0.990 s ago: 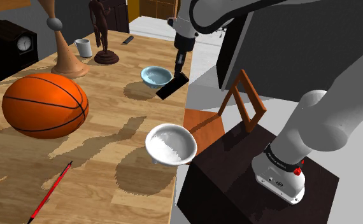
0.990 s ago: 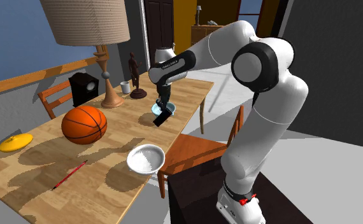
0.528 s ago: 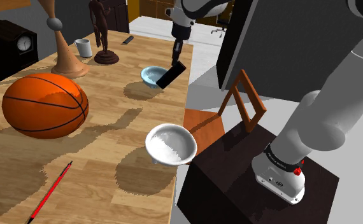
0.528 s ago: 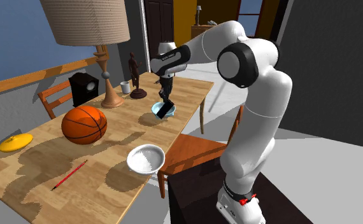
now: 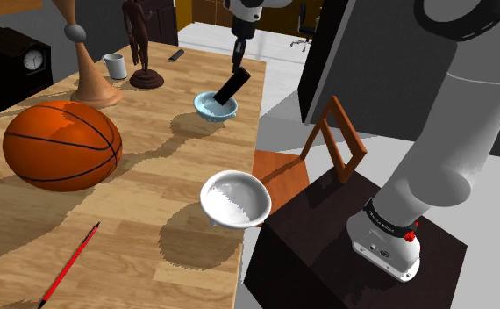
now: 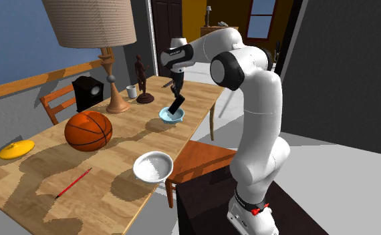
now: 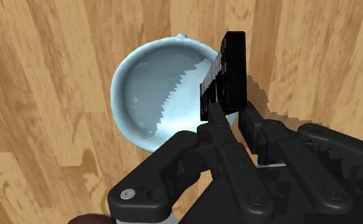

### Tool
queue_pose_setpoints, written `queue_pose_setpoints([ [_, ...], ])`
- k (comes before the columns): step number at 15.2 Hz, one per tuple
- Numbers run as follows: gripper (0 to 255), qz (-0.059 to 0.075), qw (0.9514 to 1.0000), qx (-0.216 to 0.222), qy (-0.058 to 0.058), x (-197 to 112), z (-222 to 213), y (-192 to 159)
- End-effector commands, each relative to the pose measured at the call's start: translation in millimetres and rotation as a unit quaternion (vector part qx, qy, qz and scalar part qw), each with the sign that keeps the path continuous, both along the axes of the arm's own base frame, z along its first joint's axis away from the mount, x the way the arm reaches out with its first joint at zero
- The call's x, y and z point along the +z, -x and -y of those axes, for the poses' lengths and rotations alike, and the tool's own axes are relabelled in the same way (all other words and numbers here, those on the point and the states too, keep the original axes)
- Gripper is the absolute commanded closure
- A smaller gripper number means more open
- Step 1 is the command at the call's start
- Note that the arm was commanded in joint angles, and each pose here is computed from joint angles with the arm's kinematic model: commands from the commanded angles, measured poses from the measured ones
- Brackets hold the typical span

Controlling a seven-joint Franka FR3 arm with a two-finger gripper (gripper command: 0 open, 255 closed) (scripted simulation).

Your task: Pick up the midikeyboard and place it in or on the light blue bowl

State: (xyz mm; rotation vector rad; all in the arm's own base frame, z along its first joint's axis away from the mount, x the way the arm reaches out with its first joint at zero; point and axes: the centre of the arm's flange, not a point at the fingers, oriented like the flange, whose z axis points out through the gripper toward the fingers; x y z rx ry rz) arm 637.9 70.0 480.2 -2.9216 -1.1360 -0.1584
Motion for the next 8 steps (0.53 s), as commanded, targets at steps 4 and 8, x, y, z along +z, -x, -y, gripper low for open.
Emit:
queue_pose_setpoints([
  [4, 255, 0.000, 1.0000, 0.001, 0.000, 9.4, 33.1, -54.6],
  [8, 255, 0.000, 1.0000, 0.001, 0.000, -11.7, 33.1, -54.6],
])
